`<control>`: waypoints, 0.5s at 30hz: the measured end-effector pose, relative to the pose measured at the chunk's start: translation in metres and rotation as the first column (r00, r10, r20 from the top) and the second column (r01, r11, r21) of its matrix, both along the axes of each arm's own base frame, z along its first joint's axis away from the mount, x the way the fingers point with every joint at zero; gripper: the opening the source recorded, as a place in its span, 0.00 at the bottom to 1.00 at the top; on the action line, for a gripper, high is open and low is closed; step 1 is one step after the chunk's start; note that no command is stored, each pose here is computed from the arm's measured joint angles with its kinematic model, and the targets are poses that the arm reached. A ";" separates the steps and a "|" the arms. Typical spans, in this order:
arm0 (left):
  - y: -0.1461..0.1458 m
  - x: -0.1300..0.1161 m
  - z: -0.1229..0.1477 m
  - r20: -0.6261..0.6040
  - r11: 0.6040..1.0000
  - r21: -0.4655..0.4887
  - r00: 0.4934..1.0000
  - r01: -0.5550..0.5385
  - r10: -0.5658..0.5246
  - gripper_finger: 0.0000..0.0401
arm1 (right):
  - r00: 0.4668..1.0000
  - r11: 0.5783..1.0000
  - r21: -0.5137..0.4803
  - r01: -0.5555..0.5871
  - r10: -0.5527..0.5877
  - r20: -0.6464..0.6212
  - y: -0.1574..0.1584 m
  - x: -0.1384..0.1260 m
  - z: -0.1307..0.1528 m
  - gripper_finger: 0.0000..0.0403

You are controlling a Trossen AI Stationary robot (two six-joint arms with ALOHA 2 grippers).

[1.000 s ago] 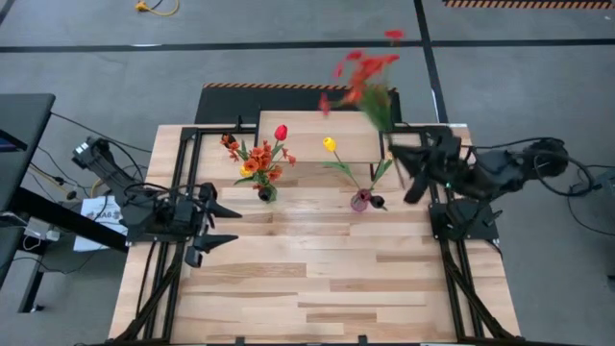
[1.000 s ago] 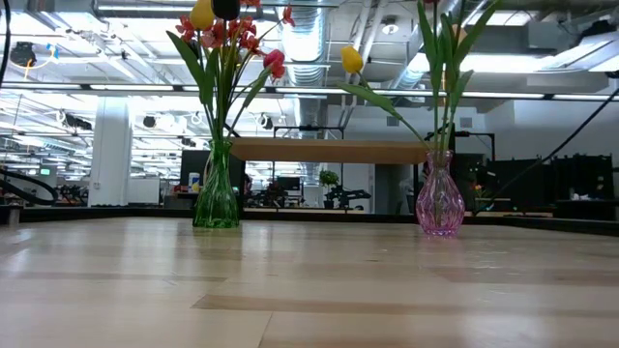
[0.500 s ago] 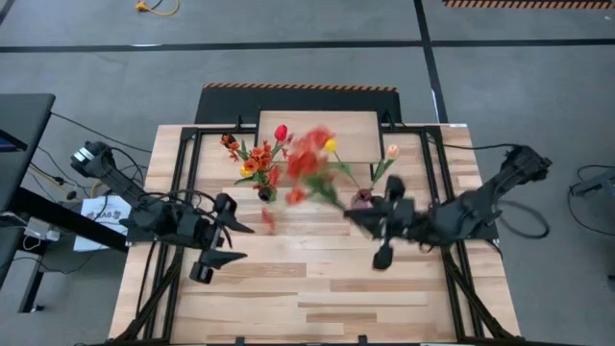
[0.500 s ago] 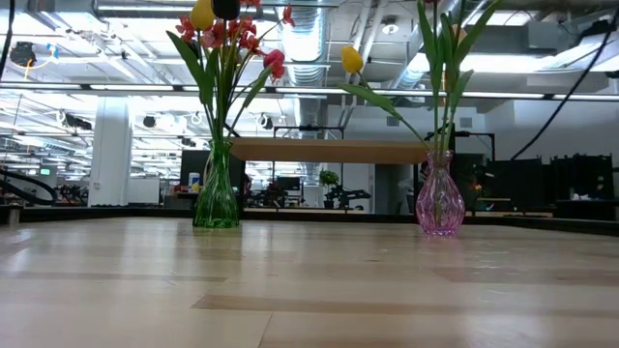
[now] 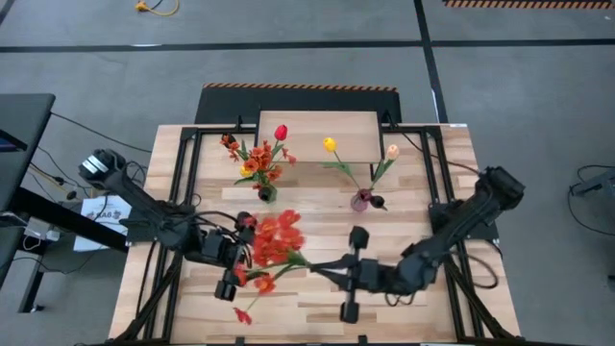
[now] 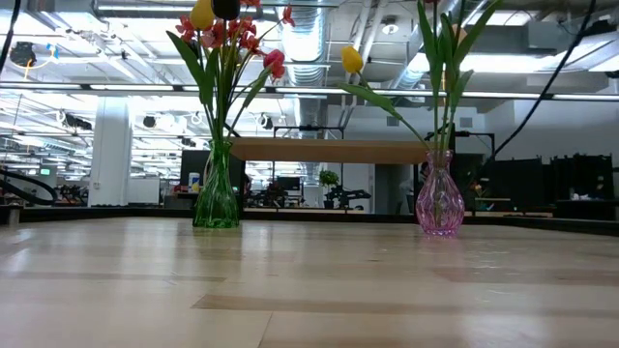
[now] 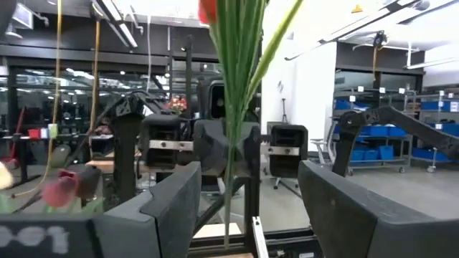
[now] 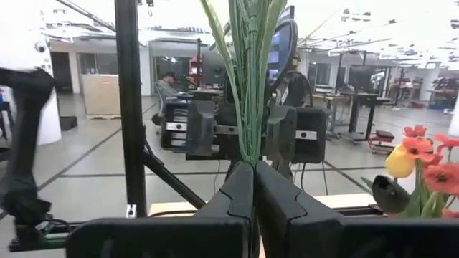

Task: Pick and place flowers into a vace then onto a shelf
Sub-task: Put the orange flowers into the purple vase

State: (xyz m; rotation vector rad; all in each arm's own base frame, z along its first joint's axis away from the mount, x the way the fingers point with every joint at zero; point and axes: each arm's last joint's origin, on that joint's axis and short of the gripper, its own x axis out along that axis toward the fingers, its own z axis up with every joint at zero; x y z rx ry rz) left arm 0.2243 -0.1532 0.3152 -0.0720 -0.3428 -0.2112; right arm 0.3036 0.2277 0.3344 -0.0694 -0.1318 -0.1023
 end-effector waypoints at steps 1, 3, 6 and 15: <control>-0.002 0.002 -0.002 0.000 1.000 0.001 1.000 0.003 -0.003 0.56 | 1.000 1.000 -0.005 0.005 -0.005 0.002 0.001 0.004 -0.005 0.00; -0.004 0.006 -0.007 -0.005 1.000 0.005 1.000 0.005 -0.005 0.56 | 1.000 1.000 -0.011 0.019 -0.019 0.002 0.003 0.011 -0.013 0.00; -0.008 0.011 -0.009 -0.013 1.000 0.012 1.000 0.006 -0.006 0.56 | 0.999 0.999 -0.012 0.034 -0.034 -0.012 0.002 0.019 -0.024 0.00; -0.019 0.026 -0.014 -0.041 0.999 0.029 0.999 -0.024 0.025 0.56 | 0.997 0.996 0.051 0.075 -0.073 -0.027 -0.004 0.040 -0.049 0.00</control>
